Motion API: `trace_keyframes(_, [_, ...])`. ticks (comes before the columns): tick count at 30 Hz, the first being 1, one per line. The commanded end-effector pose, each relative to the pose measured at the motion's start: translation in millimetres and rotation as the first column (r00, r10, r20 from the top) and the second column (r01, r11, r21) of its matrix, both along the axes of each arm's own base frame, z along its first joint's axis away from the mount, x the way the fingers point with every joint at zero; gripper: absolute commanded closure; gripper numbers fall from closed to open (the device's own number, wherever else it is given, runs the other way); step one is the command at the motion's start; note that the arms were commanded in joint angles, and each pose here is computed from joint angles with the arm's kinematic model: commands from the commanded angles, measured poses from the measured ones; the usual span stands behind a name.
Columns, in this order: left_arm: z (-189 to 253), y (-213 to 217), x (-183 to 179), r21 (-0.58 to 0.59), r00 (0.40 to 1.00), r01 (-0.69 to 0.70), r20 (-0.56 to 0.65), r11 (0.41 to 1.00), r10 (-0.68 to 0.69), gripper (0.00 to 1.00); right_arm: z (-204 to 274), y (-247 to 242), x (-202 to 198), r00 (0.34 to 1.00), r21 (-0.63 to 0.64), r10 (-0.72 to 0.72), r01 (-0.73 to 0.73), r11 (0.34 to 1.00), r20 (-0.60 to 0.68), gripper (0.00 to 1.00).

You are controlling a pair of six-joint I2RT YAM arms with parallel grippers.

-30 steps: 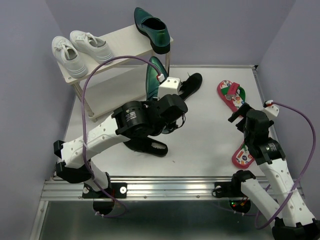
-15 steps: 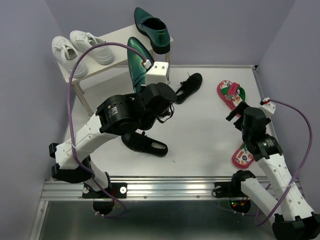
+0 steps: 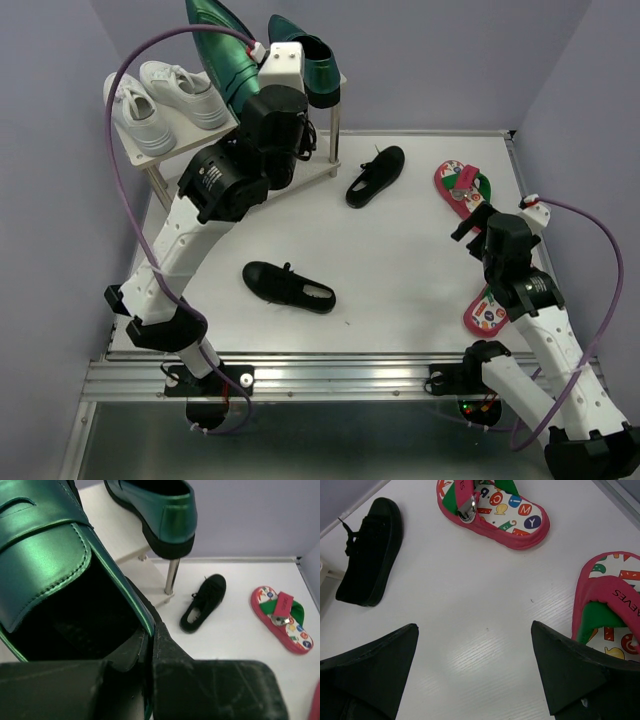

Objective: Place and organize the shoes onto the shoe shelf

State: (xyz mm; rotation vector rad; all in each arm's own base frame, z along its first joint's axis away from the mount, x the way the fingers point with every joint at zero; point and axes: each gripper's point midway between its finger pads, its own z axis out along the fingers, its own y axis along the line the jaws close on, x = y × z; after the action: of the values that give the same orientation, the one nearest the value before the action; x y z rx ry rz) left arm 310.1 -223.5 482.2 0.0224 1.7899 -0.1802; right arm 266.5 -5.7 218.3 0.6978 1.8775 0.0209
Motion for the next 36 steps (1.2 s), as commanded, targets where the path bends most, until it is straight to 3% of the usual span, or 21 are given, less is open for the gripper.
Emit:
trace_keyframes(1, [82.0, 22.5, 16.8, -0.082, 0.97, -0.023, 0.239, 0.996, 0.041, 1.0, 17.8, 1.9, 8.6, 0.998, 0.017, 0.0, -0.001, 1.0, 0.066, 0.0])
trace_keyframes(6, [87.9, 34.5, 42.8, -0.014, 0.959, -0.007, 0.283, 1.0, 0.011, 1.0, 18.9, 6.5, 10.6, 0.997, 0.038, 0.015, -0.018, 0.999, 0.075, 0.0])
trace_keyframes(18, [67.8, 43.1, 94.7, 0.109, 0.963, 0.038, 0.262, 0.993, -0.065, 1.0, 14.3, 6.1, 13.1, 0.998, 0.032, 0.009, -0.011, 0.999, 0.056, 0.0])
trace_keyframes(36, [35.3, 49.1, 143.9, 0.058, 0.977, 0.077, 0.193, 0.995, -0.086, 1.0, 8.4, 5.0, 13.1, 0.999, 0.024, 0.005, -0.007, 1.0, 0.043, 0.0])
